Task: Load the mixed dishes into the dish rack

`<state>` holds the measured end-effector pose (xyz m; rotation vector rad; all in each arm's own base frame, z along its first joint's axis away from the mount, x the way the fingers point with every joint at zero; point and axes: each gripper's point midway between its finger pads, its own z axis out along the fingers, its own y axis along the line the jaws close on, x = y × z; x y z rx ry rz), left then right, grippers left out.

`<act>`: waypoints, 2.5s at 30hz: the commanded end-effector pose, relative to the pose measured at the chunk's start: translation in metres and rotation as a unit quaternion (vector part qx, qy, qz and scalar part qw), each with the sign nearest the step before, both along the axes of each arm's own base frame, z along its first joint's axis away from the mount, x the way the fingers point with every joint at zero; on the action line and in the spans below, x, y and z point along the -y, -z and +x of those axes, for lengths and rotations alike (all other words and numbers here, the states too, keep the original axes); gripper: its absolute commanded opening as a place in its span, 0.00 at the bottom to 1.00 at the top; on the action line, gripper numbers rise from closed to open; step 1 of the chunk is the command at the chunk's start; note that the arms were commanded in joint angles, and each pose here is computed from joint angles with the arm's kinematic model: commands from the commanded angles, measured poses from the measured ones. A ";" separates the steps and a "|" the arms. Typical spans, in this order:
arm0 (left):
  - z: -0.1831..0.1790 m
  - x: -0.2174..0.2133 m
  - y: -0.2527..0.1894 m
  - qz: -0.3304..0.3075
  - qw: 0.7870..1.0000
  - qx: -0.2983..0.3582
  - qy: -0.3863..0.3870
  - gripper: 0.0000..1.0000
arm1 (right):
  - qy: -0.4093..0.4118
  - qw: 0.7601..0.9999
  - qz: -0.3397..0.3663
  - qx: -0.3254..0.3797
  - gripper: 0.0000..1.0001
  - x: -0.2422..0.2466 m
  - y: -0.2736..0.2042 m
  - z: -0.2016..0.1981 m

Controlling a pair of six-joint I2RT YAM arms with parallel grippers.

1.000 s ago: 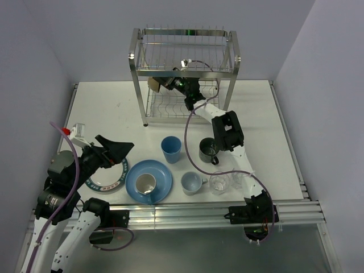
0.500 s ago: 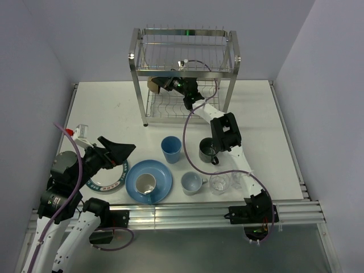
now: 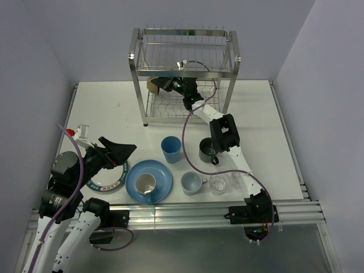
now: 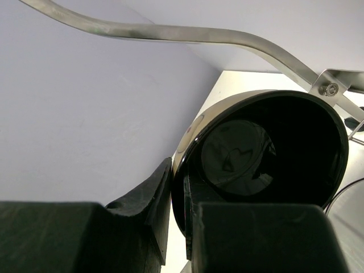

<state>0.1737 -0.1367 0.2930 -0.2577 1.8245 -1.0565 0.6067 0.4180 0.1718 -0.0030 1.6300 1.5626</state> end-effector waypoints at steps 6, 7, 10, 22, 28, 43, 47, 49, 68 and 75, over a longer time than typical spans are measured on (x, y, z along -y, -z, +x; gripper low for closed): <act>-0.001 0.004 -0.009 0.000 1.000 0.027 0.016 0.97 | 0.029 0.999 0.025 0.024 0.00 0.011 -0.023 0.010; -0.001 0.004 -0.009 0.001 0.999 0.028 0.016 0.97 | 0.031 0.999 0.030 0.022 0.00 0.013 -0.024 0.012; -0.001 0.004 -0.008 0.003 1.000 0.026 0.016 0.97 | 0.040 0.998 0.044 0.007 0.00 0.024 -0.021 0.020; 0.002 0.008 -0.005 0.002 0.999 0.025 0.025 0.98 | 0.044 0.999 0.005 -0.013 0.00 0.039 -0.006 0.032; 0.003 0.010 -0.004 -0.004 0.999 0.025 0.031 0.98 | 0.042 0.999 -0.008 -0.017 0.16 0.039 0.004 0.032; 0.005 0.011 0.003 -0.008 1.000 0.005 0.028 0.97 | 0.029 0.999 0.017 -0.012 1.00 0.040 -0.034 0.000; 0.003 0.003 0.006 0.000 1.000 -0.006 0.007 0.97 | 0.030 0.999 0.020 -0.005 1.00 0.036 -0.050 -0.025; 0.002 -0.001 0.007 0.006 1.000 -0.009 -0.003 0.97 | 0.023 0.999 0.026 -0.012 1.00 0.035 -0.055 -0.040; 0.004 -0.014 0.106 0.070 0.979 -0.188 -0.044 0.80 | -0.055 0.989 0.126 -0.057 0.95 0.024 -0.102 -0.194; -0.003 -0.010 0.134 0.075 0.969 -0.234 -0.032 0.65 | -0.074 0.989 0.097 -0.084 0.94 0.023 -0.093 -0.251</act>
